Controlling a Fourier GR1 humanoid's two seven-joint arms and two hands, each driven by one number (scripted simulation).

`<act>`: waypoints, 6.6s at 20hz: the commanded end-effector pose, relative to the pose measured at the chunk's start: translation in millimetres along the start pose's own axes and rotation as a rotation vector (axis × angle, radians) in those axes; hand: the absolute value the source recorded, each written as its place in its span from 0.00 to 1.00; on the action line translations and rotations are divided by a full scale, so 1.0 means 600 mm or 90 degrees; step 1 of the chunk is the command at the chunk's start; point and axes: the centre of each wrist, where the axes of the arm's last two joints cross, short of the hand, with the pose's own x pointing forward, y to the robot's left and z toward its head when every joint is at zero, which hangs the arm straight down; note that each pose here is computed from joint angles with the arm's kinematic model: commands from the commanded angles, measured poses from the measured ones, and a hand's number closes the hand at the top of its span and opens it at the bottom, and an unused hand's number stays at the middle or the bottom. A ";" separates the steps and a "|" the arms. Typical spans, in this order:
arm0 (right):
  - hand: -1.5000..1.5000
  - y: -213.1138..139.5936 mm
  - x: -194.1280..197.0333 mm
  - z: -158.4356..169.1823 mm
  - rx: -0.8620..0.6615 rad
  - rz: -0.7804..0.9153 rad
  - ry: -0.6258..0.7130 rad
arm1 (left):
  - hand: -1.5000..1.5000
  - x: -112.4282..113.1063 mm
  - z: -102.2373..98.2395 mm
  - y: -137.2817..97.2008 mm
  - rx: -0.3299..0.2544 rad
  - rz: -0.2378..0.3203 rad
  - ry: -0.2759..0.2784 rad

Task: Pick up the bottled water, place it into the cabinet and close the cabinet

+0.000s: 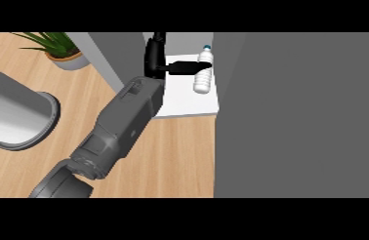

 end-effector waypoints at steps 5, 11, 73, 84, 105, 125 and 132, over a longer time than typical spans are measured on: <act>0.00 0.046 0.033 -0.028 -0.008 0.037 -0.017 | 0.00 0.010 0.022 -0.019 -0.034 0.062 -0.013; 0.00 0.057 0.043 -0.009 -0.013 0.035 0.007 | 0.00 -0.011 0.103 -0.033 -0.054 0.111 0.018; 1.00 0.150 0.045 -0.102 0.514 0.019 0.042 | 0.00 0.150 0.433 0.434 -0.085 0.156 0.037; 1.00 0.178 0.013 -0.147 0.522 -0.031 0.059 | 0.00 0.172 0.436 0.477 -0.095 0.149 0.038; 1.00 0.355 -0.025 -0.306 0.515 -0.125 0.100 | 0.00 0.200 0.440 0.558 -0.122 0.148 0.025; 1.00 0.464 -0.050 -0.531 0.637 -0.211 0.312 | 0.00 0.234 0.523 0.649 -0.084 0.149 0.008; 1.00 0.402 -0.106 -0.569 0.571 -0.227 0.328 | 0.00 0.263 0.539 0.666 -0.065 0.144 0.023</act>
